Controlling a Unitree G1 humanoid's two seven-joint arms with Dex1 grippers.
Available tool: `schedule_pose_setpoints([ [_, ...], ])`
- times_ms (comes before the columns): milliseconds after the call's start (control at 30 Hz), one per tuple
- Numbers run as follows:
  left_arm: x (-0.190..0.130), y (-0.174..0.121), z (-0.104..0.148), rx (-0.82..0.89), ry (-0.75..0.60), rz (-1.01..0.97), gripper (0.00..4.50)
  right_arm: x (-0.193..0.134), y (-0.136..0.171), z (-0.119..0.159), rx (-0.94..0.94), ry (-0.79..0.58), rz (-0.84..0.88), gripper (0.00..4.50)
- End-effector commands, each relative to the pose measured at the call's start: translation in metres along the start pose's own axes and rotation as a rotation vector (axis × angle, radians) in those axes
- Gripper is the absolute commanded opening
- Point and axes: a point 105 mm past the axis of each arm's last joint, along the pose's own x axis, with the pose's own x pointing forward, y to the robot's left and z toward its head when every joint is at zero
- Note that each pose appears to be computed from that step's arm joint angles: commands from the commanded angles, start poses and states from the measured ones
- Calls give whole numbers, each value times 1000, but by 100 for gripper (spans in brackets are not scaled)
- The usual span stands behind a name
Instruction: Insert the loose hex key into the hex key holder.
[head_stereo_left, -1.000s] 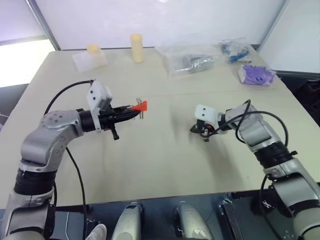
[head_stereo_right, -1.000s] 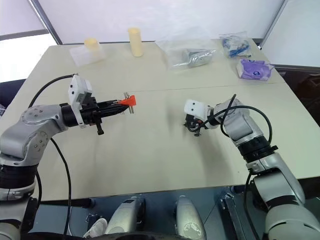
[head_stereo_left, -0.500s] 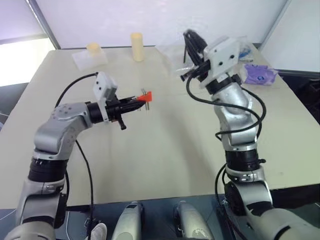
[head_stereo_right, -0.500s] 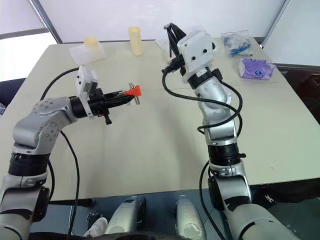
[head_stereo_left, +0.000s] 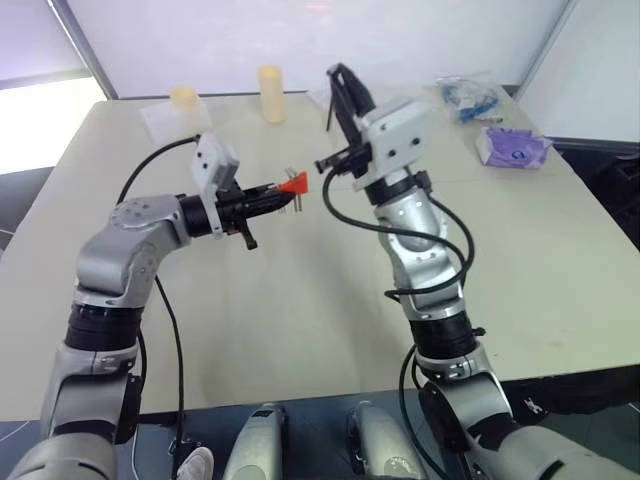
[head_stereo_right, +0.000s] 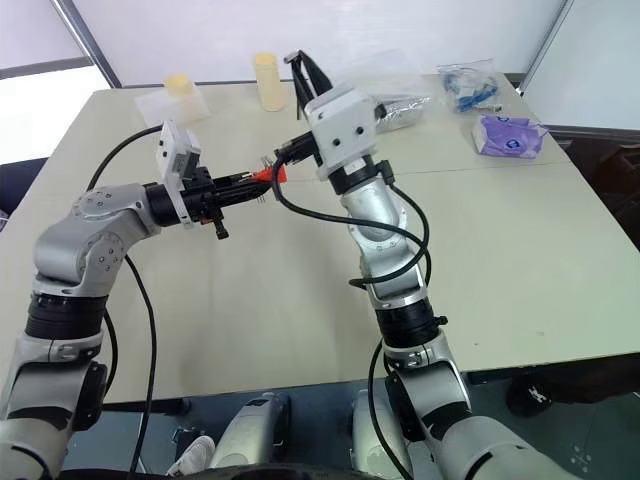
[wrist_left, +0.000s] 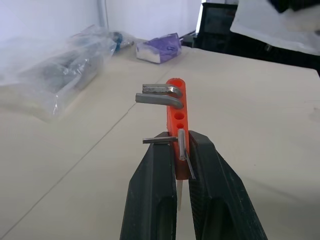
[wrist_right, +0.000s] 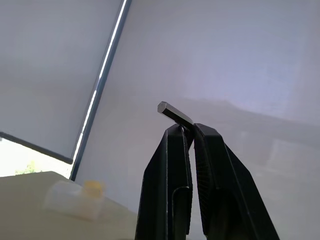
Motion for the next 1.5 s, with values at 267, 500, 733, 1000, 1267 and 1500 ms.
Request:
schedule_pose_setpoints([
  [267,-5,1,21,59,-44,10,0,-8,25,5,16,-41,93,4],
  [500,-3,0,24,62,-52,6,0,-9,26,3,19,-31,96,4],
  [733,-1,-4,27,65,-65,-7,0,-10,24,2,3,-25,95,4],
  [1000,-1,-5,26,63,-72,-6,0,-8,19,1,-23,-22,95,4],
  [1267,-1,-5,24,64,-70,-3,0,-7,15,0,-40,-19,94,4],
  [1500,-1,-4,23,63,-67,-2,0,-6,14,2,-40,-23,89,4],
])
